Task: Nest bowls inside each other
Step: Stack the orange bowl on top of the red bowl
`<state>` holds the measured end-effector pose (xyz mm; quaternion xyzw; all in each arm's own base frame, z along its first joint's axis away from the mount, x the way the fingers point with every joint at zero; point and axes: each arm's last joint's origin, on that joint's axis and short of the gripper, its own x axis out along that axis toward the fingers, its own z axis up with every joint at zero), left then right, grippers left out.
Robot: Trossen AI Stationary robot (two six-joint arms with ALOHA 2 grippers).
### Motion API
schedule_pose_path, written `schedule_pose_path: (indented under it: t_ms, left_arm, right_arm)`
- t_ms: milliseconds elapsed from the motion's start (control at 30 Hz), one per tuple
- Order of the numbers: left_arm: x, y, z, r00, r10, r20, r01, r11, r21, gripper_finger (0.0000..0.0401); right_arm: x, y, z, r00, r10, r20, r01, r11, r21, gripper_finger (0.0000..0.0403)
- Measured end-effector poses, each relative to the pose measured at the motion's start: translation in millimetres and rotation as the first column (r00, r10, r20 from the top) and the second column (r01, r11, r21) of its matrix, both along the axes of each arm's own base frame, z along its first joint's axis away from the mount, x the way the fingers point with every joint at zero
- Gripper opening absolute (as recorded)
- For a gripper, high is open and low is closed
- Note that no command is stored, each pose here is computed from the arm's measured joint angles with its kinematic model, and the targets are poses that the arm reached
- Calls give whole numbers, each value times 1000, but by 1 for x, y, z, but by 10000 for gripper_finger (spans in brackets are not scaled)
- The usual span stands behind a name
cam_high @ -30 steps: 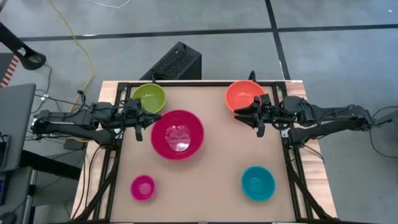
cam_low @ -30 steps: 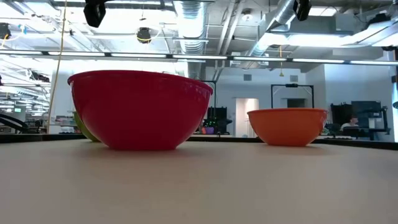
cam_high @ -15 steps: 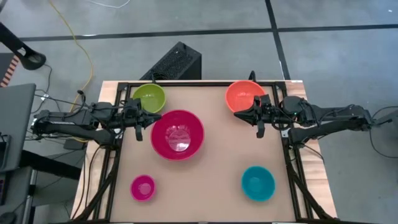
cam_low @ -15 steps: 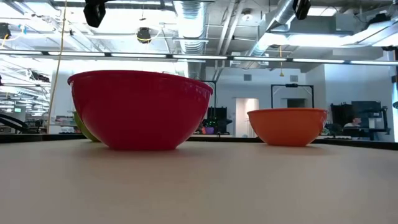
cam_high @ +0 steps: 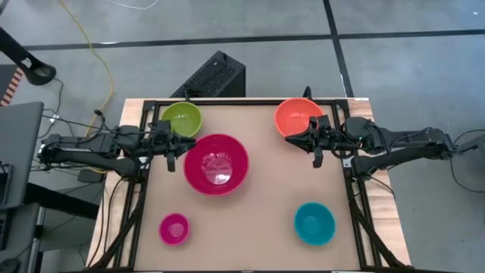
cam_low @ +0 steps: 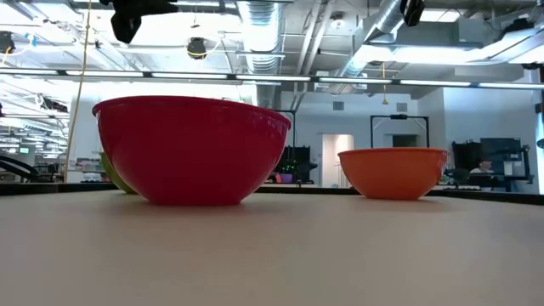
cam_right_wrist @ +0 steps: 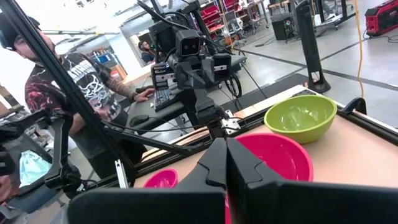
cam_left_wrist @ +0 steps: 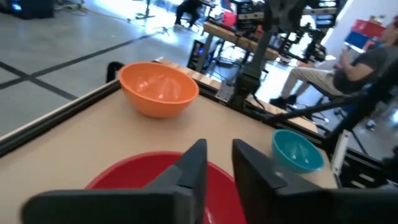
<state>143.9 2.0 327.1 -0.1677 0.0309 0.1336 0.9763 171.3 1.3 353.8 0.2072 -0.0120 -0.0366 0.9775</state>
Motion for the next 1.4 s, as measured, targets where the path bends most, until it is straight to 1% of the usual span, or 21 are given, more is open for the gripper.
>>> schedule_pose_path:
  t_ms: [67, 233, 300, 400, 533, 633, 833, 967, 1067, 1133, 1200, 1300, 1400]
  left_arm:
    - [0, 1, 0, 1000, 20, -2, -20, 1000, 9, 107]
    - [0, 1, -2, 999, 28, -24, -27, 1000, 4, 169]
    - [-1, 1, -3, 999, 23, -31, -23, 1000, -5, 187]
    - [-1, 1, -4, 999, 25, -31, -25, 999, -25, 200]
    - [-1, 1, -4, 999, 21, -30, -22, 999, -31, 202]
    - [-1, 1, -4, 999, 19, -33, -20, 999, -32, 201]
    - [-1, 1, -4, 999, 19, -33, -20, 999, -32, 190]
    - [-1, 1, -4, 999, 19, -33, -20, 999, -32, 183]
    - [-1, 1, -4, 999, 19, -33, -20, 999, -31, 180]
    - [-1, 1, -4, 999, 20, -33, -21, 999, -36, 180]
    - [-1, 1, -4, 999, 20, -32, -21, 999, -37, 180]
    - [-1, 1, -4, 999, 20, -32, -21, 999, -38, 180]
    - [-1, 1, -4, 999, 20, -32, -21, 999, -38, 180]
  right_arm:
    - [0, 0, 0, 1000, 0, -1, 0, 1000, 0, 10]
    - [0, 0, 0, 1000, 0, -2, 0, 1000, 0, 10]
    - [0, 0, 0, 1000, 0, -2, 0, 1000, -1, 11]
    - [0, 0, 0, 1000, 0, -3, 0, 1000, -5, 11]
    - [0, 0, -1, 1000, 0, -6, 0, 1000, -6, 22]
    - [0, 0, -1, 1000, -4, -14, 4, 1000, -6, 51]
    - [4, -1, -7, 998, -28, -59, 30, 999, 24, 136]
    - [12, -1, -14, 994, -30, -107, 36, 998, 54, 202]
    - [20, -1, -20, 990, -30, -140, 38, 998, 57, 241]
    - [24, 0, -23, 988, -29, -154, 39, 997, 63, 254]
    - [27, 0, -25, 986, -18, -166, 29, 998, 64, 258]
    - [28, 0, -25, 986, -14, -168, 25, 998, 64, 256]
    - [25, 0, -25, 985, -17, -172, 24, 999, 41, 248]
